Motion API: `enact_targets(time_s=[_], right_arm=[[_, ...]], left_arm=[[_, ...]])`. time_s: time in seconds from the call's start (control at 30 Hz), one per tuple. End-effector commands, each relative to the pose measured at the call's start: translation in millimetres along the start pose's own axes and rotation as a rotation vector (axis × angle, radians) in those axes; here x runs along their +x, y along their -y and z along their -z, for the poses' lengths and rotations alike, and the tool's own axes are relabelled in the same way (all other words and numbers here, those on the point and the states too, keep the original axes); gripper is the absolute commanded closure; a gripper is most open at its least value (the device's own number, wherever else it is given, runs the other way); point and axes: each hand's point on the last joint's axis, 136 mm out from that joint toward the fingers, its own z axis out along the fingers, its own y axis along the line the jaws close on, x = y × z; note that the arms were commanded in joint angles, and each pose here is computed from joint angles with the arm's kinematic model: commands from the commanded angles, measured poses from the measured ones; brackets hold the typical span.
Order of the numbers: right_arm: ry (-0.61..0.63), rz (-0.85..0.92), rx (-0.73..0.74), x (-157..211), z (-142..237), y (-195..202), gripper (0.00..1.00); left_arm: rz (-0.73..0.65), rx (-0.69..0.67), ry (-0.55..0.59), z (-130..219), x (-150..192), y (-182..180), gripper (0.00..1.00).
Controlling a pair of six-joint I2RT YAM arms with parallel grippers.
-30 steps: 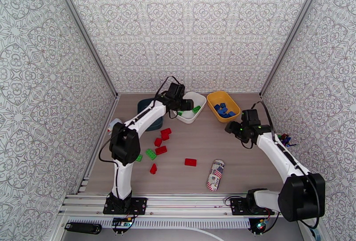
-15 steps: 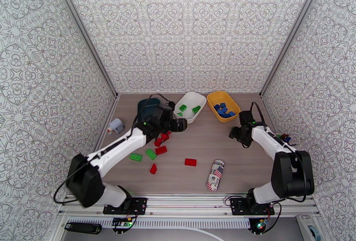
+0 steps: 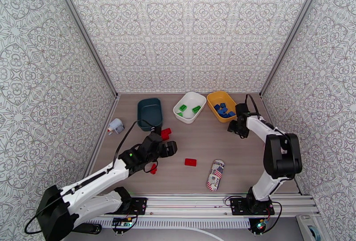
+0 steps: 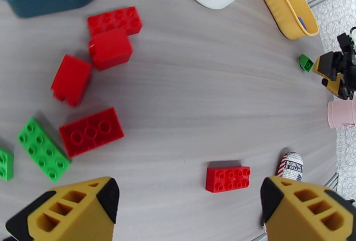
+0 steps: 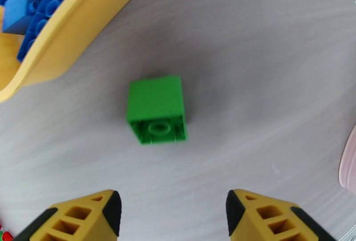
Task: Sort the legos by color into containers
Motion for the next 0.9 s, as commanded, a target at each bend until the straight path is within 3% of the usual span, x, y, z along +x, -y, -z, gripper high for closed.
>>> enact_targets(time_s=[0.0,0.5,0.87], right_arm=[[0.022,0.018,0.034,-17,-5,1,0.36],[-0.023,0.007,0.055,-25,-35,3,0.46],[0.019,0.001,-0.009,-24,-14,-1,0.68]], left_arm=[[0.027,-0.027,0.012,3,2,-7,0.10],[0.024,-0.014,0.024,6,-6,2,0.10],[0.037,-0.041,0.035,8,-20,0,0.08]])
